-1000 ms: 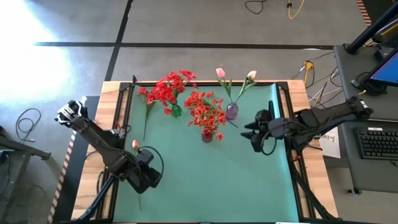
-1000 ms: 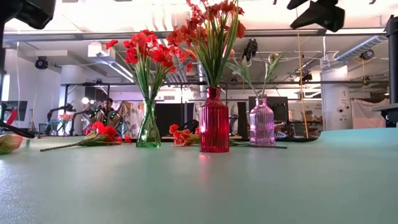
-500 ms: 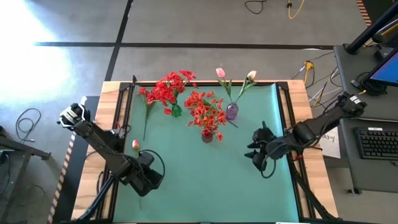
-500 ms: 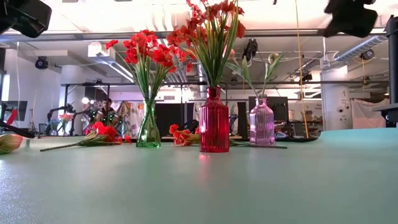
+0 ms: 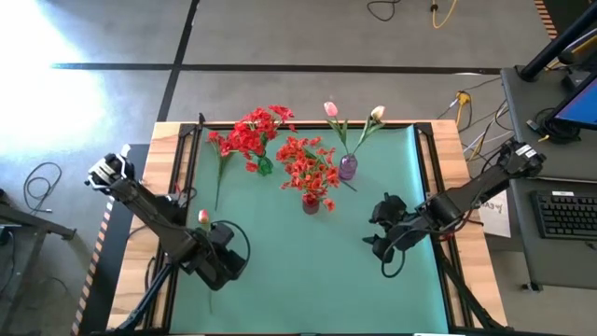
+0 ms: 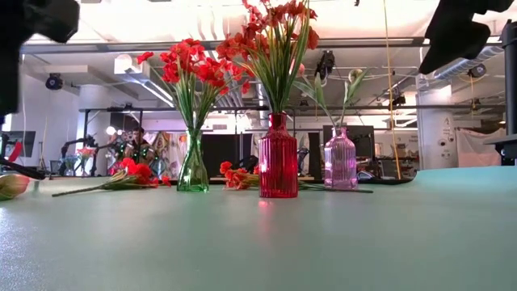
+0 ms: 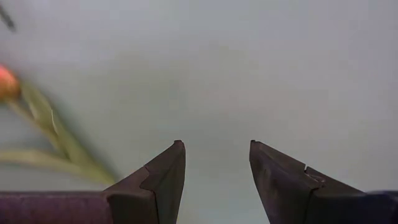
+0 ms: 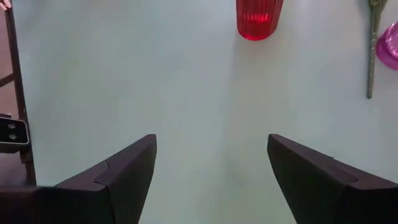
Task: Sort flowers into vase by color
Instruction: Put the red flowers into the green vase
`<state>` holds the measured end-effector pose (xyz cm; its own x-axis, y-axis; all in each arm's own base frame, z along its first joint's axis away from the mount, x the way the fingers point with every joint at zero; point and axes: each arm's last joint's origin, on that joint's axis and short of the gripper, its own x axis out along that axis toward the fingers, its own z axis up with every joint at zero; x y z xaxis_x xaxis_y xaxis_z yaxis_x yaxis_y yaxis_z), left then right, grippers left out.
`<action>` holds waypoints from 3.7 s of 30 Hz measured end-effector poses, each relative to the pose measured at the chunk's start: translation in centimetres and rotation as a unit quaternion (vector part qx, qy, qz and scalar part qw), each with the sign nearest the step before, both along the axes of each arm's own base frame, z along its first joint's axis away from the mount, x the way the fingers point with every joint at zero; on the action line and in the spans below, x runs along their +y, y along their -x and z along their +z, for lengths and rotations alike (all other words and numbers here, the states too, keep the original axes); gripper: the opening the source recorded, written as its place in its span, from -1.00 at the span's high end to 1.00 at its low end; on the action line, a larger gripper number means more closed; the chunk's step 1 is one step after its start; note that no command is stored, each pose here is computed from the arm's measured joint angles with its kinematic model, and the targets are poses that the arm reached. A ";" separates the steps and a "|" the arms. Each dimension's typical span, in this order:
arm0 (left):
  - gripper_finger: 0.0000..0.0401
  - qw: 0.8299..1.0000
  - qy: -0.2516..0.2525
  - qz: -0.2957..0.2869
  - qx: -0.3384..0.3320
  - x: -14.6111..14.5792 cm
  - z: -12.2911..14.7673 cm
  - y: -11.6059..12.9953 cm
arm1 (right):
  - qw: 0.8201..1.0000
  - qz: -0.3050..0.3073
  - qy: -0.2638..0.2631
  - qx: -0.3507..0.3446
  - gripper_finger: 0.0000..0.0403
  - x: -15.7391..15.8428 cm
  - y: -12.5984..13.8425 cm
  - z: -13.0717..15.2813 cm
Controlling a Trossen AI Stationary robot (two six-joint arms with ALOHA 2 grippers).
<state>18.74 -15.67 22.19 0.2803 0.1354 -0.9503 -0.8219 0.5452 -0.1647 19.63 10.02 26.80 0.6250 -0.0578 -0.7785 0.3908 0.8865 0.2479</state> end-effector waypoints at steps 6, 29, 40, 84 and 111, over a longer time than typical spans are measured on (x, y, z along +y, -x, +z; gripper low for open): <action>0.17 0.999 -0.031 -0.004 -0.024 2.7 1.6 -0.2 | 1.000 0.005 0.030 -0.009 -0.51 -0.1 0.0 0.1; 0.17 0.989 -0.128 0.076 0.006 15.4 -2.5 3.4 | 0.994 -0.025 0.102 -0.038 -0.51 -1.5 -0.8 0.4; 0.17 0.982 -0.155 0.112 -0.005 17.7 -3.0 2.3 | 0.994 -0.006 0.102 -0.029 -0.50 -1.4 -0.7 0.3; 0.17 0.941 -0.311 0.127 0.027 18.5 -9.7 4.3 | 0.992 0.011 0.120 -0.028 -0.50 -1.4 -0.7 0.3; 0.31 0.937 -0.311 0.151 0.040 18.9 -13.1 3.6 | 0.992 0.012 0.121 -0.027 -0.45 -1.4 -0.7 0.3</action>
